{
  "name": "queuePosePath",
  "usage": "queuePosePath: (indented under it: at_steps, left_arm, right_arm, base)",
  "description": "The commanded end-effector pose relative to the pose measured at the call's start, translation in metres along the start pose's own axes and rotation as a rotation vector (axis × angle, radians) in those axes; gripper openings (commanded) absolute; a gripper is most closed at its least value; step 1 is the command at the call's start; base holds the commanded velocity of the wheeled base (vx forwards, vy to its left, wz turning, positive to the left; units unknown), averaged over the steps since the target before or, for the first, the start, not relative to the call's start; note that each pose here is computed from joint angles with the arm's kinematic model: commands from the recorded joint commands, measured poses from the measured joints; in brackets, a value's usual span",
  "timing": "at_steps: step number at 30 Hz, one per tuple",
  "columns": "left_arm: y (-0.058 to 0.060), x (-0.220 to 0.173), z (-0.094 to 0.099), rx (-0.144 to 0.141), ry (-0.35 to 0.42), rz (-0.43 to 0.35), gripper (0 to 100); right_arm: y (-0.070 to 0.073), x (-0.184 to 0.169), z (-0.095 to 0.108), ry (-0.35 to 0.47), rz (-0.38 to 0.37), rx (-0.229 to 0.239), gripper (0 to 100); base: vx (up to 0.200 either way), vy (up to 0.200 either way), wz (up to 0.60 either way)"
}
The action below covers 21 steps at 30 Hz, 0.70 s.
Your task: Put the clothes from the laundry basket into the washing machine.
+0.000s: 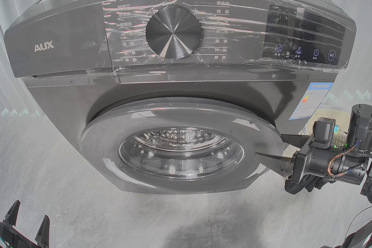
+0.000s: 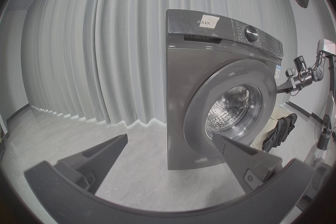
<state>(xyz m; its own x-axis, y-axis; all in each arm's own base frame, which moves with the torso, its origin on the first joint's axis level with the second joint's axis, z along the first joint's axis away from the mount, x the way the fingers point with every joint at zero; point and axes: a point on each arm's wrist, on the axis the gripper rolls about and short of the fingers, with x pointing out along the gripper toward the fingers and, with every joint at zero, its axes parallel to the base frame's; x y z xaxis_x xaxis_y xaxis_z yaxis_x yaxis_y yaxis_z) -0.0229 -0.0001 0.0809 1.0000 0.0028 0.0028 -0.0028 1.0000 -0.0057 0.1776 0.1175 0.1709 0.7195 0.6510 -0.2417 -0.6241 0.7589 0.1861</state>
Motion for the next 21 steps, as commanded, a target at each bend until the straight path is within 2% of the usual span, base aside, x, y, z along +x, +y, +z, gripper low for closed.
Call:
queuePosePath:
  at_steps: [1, 5, 10, 19, 21]
  left_arm:
    - [0.000, 0.000, -0.005, 0.000, 0.000, 0.000, 100]
    - [0.000, 0.000, -0.005, 0.000, 0.000, 0.000, 100]
    - [0.000, 0.000, -0.005, -0.002, 0.000, 0.000, 100]
    - [0.000, 0.000, -0.005, -0.007, 0.000, -0.001, 100]
    - [0.000, 0.000, -0.005, -0.007, 0.000, 0.000, 100]
  right_arm:
    - [0.003, -0.016, -0.007, -0.001, 0.015, -0.004, 100]
    - [0.005, -0.027, -0.011, -0.004, 0.034, -0.003, 100]
    - [0.003, -0.026, -0.007, -0.022, 0.028, -0.004, 100]
    - [0.000, -0.003, 0.003, -0.014, 0.016, -0.002, 100]
    - [-0.001, 0.000, 0.000, 0.000, 0.015, 0.000, 100]
  base:
    - [0.000, 0.000, 0.00]
    - [0.000, 0.000, 0.00]
    - [0.000, 0.000, 0.00]
    - [-0.200, 0.000, 0.00]
    - [0.000, 0.000, 0.00]
